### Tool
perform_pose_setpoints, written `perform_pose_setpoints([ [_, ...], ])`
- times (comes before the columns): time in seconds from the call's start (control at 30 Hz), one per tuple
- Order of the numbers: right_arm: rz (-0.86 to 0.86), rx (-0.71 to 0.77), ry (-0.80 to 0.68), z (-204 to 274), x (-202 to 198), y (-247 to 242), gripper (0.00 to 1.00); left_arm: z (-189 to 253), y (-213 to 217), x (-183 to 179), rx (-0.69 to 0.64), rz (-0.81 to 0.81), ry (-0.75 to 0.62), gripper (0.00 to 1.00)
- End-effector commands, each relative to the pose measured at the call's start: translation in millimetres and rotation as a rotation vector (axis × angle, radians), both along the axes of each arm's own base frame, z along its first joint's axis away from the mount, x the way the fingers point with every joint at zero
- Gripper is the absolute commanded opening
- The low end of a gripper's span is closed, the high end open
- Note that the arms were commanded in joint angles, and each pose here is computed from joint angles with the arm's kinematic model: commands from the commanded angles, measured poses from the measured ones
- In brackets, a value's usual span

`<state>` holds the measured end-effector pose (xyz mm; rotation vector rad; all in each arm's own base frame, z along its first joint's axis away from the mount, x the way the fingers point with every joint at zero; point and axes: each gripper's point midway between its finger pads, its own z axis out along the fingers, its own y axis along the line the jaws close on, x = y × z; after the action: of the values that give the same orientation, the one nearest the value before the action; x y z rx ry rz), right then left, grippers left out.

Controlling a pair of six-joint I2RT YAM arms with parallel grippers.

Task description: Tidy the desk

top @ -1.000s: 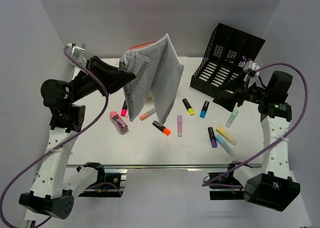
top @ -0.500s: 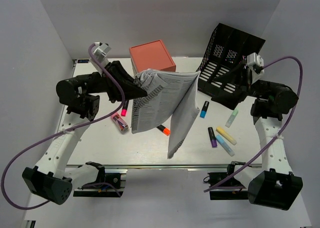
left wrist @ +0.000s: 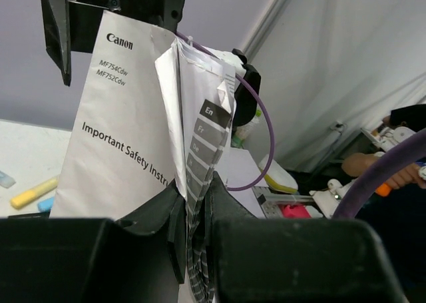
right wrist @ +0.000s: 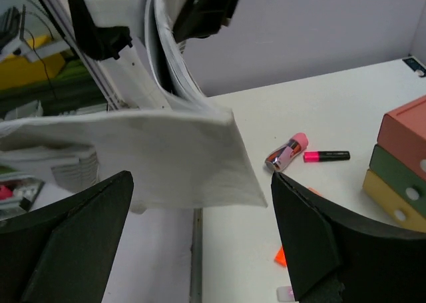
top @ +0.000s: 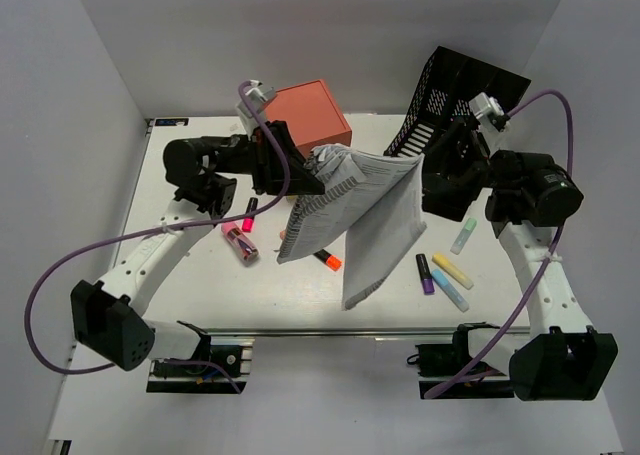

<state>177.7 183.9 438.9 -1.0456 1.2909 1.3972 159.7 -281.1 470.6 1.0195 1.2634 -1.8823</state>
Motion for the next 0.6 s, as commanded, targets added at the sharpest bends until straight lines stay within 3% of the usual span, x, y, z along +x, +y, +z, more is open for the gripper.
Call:
perform_pose_setpoints([
  [0.0, 0.031, 0.011, -0.557, 17, -32, 4, 0.89, 29, -3, -17, -0.084, -0.027, -0.084, 0.0],
  [0.57, 0.081, 0.036, -0.784, 22, -56, 10, 0.89, 22, -36, -13, -0.05, -0.152, -0.007, 0.0],
])
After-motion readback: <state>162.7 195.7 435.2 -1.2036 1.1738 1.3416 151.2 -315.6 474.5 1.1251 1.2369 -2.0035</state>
